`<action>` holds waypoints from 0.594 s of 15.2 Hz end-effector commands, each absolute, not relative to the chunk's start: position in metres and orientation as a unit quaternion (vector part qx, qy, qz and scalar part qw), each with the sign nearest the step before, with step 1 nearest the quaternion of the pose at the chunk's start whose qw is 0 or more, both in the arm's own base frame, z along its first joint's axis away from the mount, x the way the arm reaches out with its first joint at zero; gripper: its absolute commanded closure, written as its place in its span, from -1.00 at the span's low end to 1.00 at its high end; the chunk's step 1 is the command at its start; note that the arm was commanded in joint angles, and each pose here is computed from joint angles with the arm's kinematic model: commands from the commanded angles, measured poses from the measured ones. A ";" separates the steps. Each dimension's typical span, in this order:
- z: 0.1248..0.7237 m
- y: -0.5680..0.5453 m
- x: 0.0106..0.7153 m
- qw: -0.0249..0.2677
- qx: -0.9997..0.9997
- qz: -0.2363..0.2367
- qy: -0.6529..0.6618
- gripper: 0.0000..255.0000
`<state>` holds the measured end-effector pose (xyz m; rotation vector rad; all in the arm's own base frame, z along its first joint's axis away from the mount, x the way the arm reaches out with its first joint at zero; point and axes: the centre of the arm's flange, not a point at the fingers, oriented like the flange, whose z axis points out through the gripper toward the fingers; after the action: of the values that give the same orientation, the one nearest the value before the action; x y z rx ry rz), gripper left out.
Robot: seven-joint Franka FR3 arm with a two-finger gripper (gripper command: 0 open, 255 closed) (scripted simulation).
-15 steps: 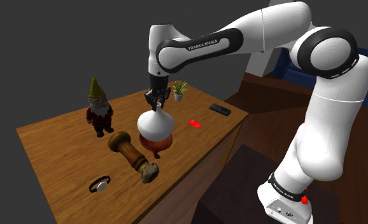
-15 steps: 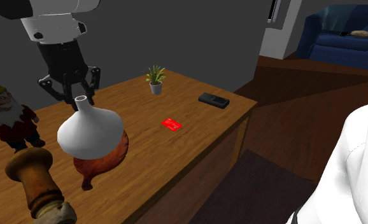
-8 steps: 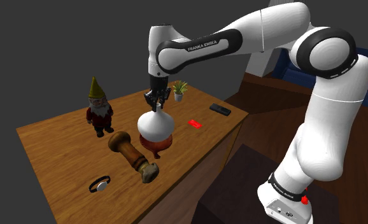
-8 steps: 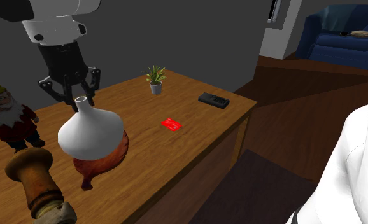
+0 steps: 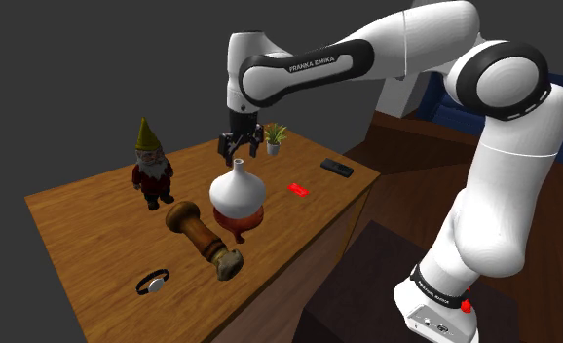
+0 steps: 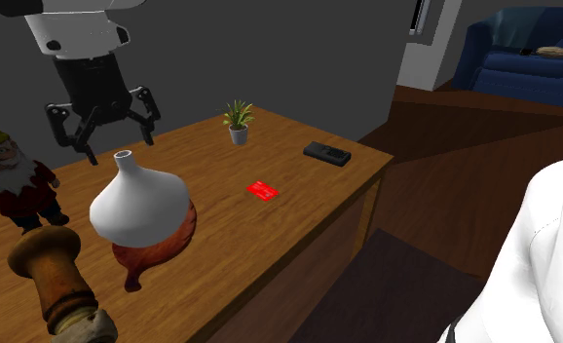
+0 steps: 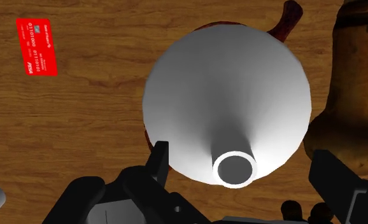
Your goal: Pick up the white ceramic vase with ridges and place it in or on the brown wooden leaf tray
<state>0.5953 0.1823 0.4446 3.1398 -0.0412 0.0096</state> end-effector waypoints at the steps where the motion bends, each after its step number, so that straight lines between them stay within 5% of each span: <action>1: 0.471 0.182 0.596 0.001 1.000 0.003 -0.013 -1.00; 9: 0.481 0.182 0.596 0.001 1.000 0.003 -0.013 -1.00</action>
<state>0.5958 0.1818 0.4812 3.1399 -0.0410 0.0093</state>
